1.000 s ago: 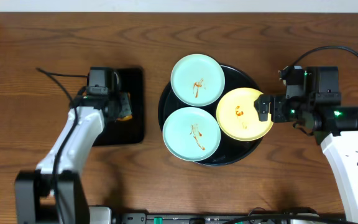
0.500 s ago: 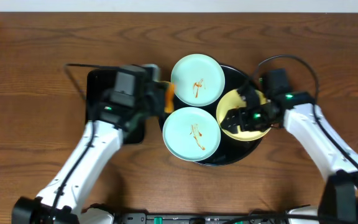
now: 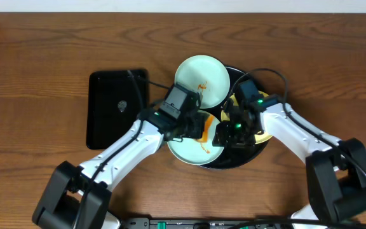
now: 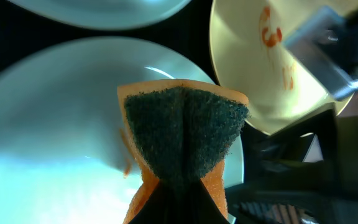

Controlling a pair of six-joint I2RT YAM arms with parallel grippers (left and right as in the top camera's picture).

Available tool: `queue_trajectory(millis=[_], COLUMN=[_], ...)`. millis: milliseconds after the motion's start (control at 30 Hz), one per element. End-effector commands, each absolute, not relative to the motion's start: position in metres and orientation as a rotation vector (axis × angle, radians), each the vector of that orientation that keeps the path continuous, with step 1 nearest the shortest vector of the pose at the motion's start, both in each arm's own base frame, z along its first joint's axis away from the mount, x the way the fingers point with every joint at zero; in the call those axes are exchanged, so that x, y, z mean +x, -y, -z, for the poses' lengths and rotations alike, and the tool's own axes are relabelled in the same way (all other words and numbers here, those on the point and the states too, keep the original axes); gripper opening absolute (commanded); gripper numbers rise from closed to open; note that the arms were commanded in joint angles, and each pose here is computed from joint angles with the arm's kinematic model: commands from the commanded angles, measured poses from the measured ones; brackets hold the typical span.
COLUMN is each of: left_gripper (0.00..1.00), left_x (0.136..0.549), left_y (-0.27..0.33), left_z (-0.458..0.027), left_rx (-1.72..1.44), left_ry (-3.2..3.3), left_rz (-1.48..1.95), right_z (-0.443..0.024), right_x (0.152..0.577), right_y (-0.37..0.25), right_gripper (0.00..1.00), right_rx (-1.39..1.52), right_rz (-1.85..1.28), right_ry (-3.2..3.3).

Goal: Clean dirty plates on tray and stack at the side

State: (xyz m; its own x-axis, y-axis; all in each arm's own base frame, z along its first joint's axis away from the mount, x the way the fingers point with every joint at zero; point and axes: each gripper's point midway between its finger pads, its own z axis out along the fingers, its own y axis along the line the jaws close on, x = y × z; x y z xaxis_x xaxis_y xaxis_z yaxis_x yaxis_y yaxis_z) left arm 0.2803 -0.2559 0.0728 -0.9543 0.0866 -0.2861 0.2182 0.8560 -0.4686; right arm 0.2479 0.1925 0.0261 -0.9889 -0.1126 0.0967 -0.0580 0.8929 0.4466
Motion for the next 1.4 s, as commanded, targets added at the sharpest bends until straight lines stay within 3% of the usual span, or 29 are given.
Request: queue_trajectory(millis=[0, 467, 833, 1033, 1367], left_gripper=[0.07, 0.07, 0.08, 0.08, 0.07], left_x=[0.279, 0.258, 0.257, 0.258, 0.296], left_y=[0.265, 0.270, 0.274, 0.273, 0.216], left_z=[-0.077, -0.036, -0.024, -0.023, -0.014], left_rx=[0.169, -0.152, -0.126, -0.129, -0.273], left_ry=[-2.786, -2.967, -2.976, -2.972, -2.853], left_rz=[0.786, 0.758, 0.716, 0.702, 0.337], right_z=[-0.017, -0.010, -0.010, -0.008, -0.008], right_x=[0.245, 0.256, 0.257, 0.256, 0.254], right_y=[-0.191, -0.180, -0.193, -0.192, -0.191], right_gripper=[0.50, 0.17, 0.16, 0.03, 0.01], right_rx=[0.044, -0.022, 0.033, -0.011, -0.018], right_rz=[0.625, 0.512, 0.525, 0.482, 0.473], right_ry=[2.930, 3.002, 3.026, 3.036, 3.028])
